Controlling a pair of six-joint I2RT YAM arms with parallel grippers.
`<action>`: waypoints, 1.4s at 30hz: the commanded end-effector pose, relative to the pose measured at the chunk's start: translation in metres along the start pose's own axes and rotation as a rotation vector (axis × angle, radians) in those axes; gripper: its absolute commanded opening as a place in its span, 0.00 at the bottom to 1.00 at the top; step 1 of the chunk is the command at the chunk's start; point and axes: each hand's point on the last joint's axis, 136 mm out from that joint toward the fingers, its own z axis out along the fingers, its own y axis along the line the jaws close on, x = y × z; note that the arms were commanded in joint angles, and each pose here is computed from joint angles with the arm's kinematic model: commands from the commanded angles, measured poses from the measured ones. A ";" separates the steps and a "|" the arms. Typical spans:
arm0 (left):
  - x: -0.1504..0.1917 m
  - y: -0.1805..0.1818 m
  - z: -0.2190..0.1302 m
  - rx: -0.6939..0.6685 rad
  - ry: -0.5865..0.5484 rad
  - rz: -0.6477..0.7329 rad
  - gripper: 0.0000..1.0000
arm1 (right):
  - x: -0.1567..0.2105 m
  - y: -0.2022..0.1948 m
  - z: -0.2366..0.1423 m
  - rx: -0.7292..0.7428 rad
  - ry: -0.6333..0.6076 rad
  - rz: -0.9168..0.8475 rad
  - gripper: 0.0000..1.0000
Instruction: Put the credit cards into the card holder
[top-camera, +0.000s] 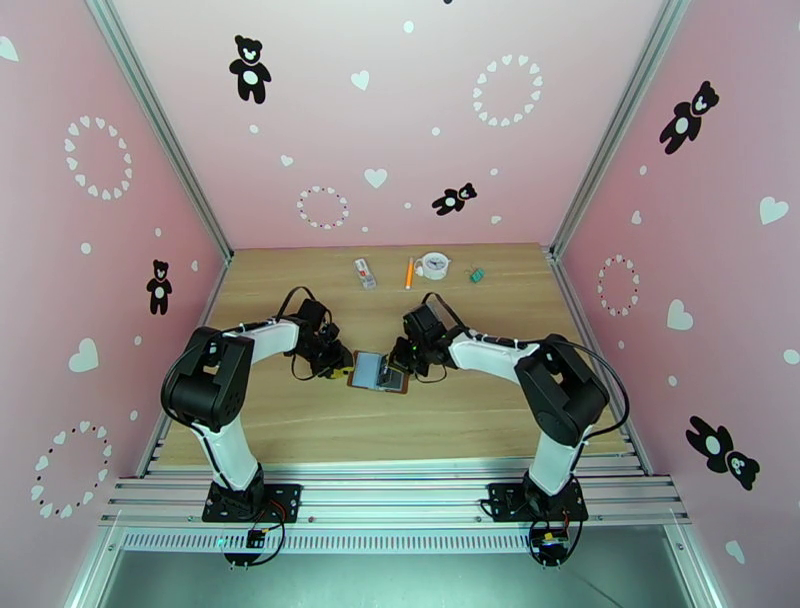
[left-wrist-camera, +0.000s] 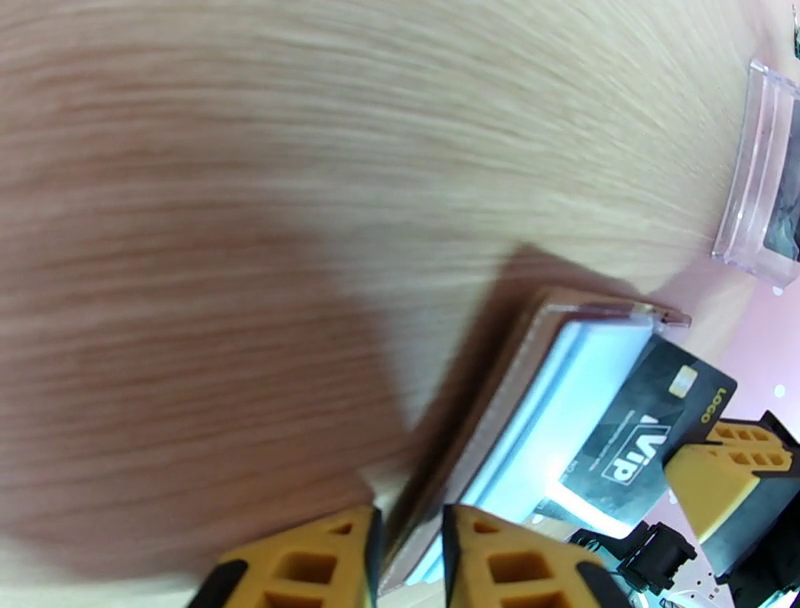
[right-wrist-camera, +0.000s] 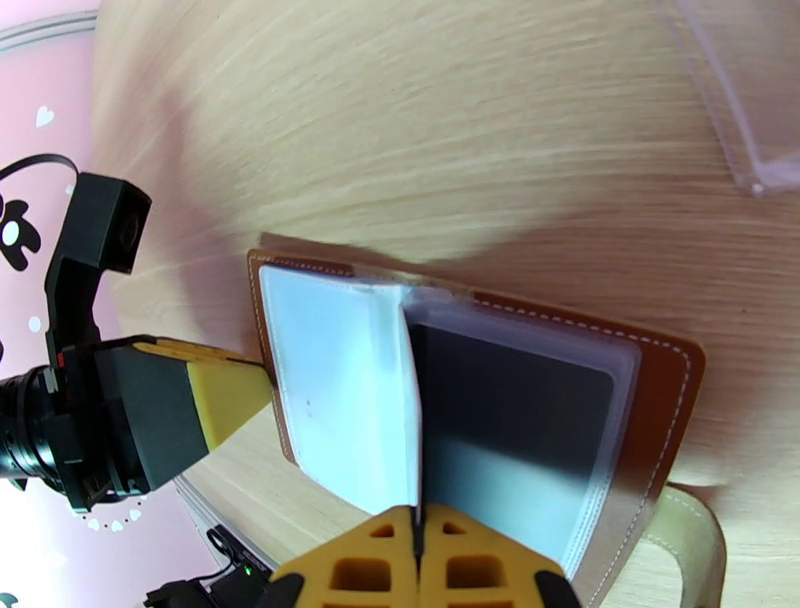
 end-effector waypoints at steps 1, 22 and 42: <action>0.013 0.011 0.015 -0.056 0.056 0.000 0.24 | 0.013 -0.012 0.011 0.034 0.068 -0.001 0.00; 0.023 0.026 0.025 -0.146 0.102 -0.008 0.23 | 0.017 -0.032 0.036 0.053 0.066 0.052 0.00; 0.026 0.029 0.026 -0.151 0.113 -0.011 0.23 | 0.001 -0.044 0.027 0.125 -0.002 0.056 0.00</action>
